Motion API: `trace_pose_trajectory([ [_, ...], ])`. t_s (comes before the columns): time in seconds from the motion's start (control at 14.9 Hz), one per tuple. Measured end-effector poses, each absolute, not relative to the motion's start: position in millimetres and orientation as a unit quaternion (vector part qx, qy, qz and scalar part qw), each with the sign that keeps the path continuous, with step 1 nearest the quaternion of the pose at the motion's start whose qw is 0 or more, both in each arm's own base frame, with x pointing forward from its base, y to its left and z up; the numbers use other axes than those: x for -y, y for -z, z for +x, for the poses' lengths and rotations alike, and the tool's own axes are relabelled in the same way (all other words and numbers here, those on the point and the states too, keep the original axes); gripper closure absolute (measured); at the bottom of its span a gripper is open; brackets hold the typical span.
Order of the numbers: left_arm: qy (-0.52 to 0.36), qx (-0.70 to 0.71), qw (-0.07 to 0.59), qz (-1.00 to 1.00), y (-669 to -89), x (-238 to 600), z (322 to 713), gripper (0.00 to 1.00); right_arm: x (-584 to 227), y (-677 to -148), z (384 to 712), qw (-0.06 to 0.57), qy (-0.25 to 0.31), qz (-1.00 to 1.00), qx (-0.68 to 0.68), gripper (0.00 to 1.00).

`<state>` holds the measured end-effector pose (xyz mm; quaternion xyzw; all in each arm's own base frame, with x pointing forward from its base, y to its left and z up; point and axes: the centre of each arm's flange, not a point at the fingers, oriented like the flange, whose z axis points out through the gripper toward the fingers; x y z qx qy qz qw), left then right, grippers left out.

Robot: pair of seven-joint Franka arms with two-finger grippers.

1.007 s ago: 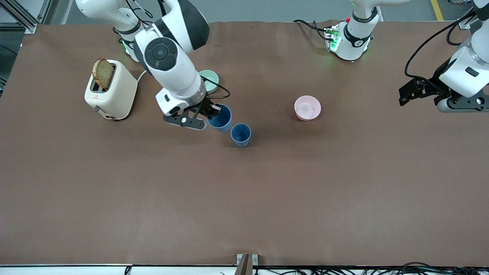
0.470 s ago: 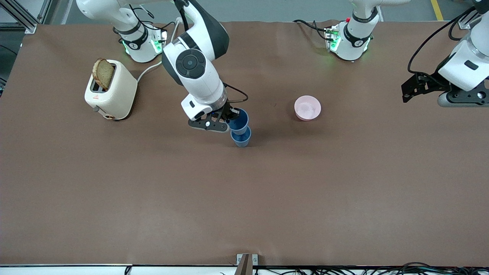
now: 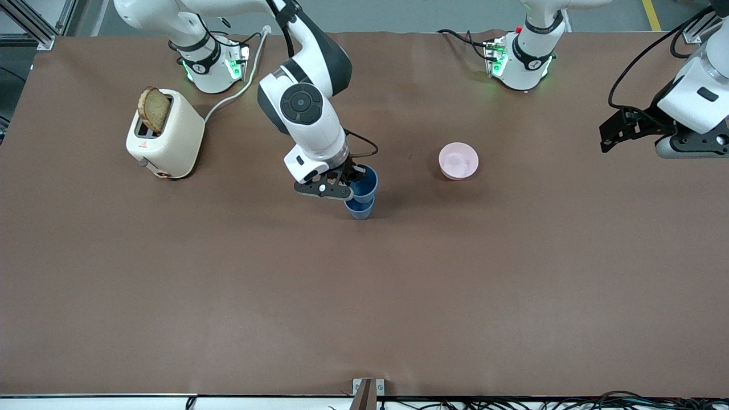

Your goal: Stack blue cups with both arms

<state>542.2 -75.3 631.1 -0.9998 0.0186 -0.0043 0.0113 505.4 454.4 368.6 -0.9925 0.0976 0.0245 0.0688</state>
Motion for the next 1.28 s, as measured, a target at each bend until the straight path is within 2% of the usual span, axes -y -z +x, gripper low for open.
trace_pose_trajectory([
  [0.34, 0.003, -0.017, 0.007, -1.000, -630.5, 76.0, 542.3, 0.00, -452.3, -350.5, 507.4, 0.063, -0.027, -0.993, -0.099, 0.91],
  [0.47, 0.003, -0.017, 0.007, -1.000, -630.4, 76.0, 542.3, 0.00, -450.0, -346.6, 506.9, 0.059, -0.029, -0.993, -0.097, 0.87],
  [0.67, 0.002, -0.018, 0.007, -1.000, -630.3, 75.9, 542.3, 0.00, -446.6, -345.6, 508.4, 0.057, -0.030, -0.993, -0.098, 0.62],
  [0.81, 0.002, -0.018, 0.007, -1.000, -629.9, 75.8, 542.3, 0.00, -437.3, -358.0, 514.7, 0.056, -0.028, -0.992, -0.105, 0.41],
  [1.01, 0.001, -0.018, 0.007, -1.000, -629.5, 75.3, 542.4, 0.00, -377.4, -429.6, 544.6, 0.051, -0.003, -0.990, -0.134, 0.14],
  [1.07, 0.000, -0.018, 0.008, -1.000, -629.2, 74.9, 542.1, 0.00, -348.5, -457.7, 552.1, 0.034, 0.014, -0.990, -0.139, 0.10],
  [1.28, -0.004, -0.017, 0.008, -1.000, -628.4, 73.6, 541.7, 0.00, -267.3, -523.6, 559.0, -0.022, 0.051, -0.986, -0.159, 0.10],
])
